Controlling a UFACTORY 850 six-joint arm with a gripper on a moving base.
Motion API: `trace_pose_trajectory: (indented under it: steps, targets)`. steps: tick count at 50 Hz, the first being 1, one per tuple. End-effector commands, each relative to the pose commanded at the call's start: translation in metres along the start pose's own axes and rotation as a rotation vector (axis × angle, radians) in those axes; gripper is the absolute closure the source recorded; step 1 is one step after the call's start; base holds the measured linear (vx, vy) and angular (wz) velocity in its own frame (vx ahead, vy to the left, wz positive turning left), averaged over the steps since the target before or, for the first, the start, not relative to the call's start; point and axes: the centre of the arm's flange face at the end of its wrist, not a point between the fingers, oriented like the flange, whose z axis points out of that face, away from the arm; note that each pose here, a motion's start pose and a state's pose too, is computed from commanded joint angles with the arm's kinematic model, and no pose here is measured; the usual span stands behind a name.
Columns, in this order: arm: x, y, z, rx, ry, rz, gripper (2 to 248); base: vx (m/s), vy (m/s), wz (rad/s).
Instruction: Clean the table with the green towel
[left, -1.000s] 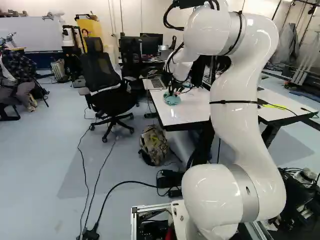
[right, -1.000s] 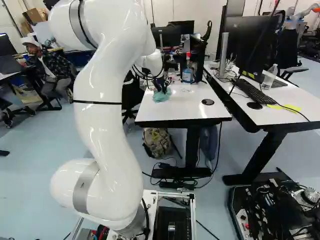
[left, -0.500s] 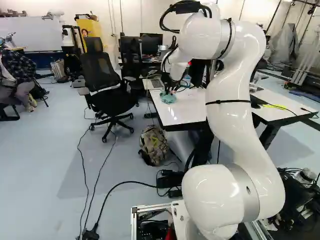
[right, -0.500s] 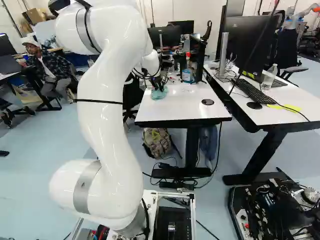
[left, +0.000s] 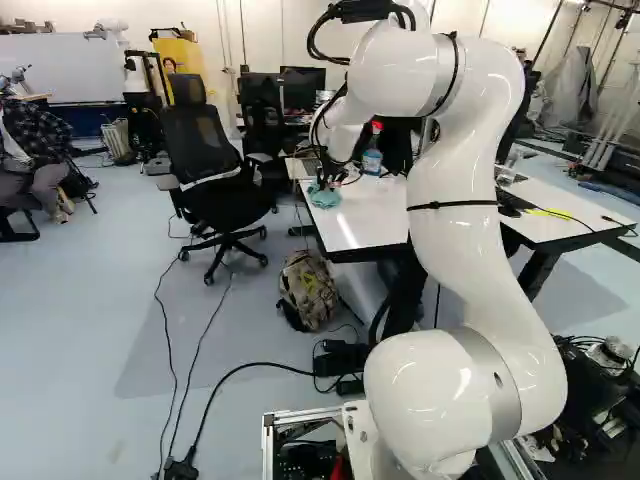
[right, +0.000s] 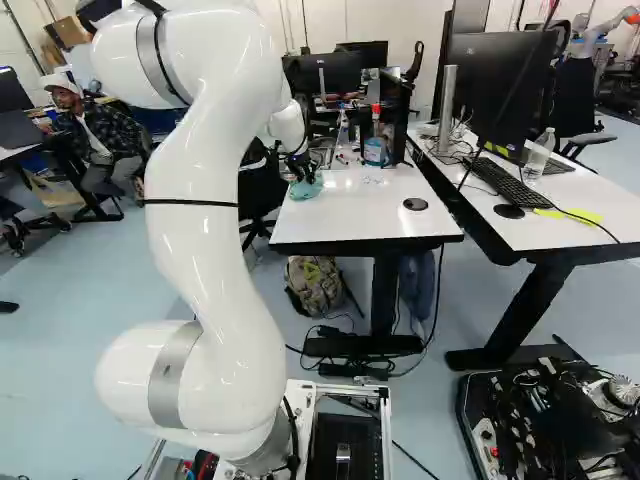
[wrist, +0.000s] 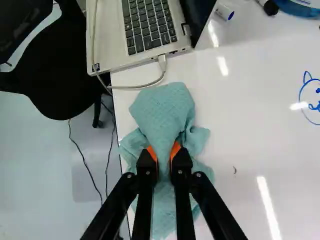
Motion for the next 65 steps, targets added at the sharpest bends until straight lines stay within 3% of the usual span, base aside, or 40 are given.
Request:
trace_pose_trajectory:
  steps: [29, 65]
  targets:
    - [-0.039, 0.012, -0.03, -0.013, -0.041, 0.009, 204, 0.0, 0.0, 0.0]
    - [-0.067, 0.065, -0.061, -0.059, -0.057, 0.083, 204, 0.0, 0.0, 0.0]
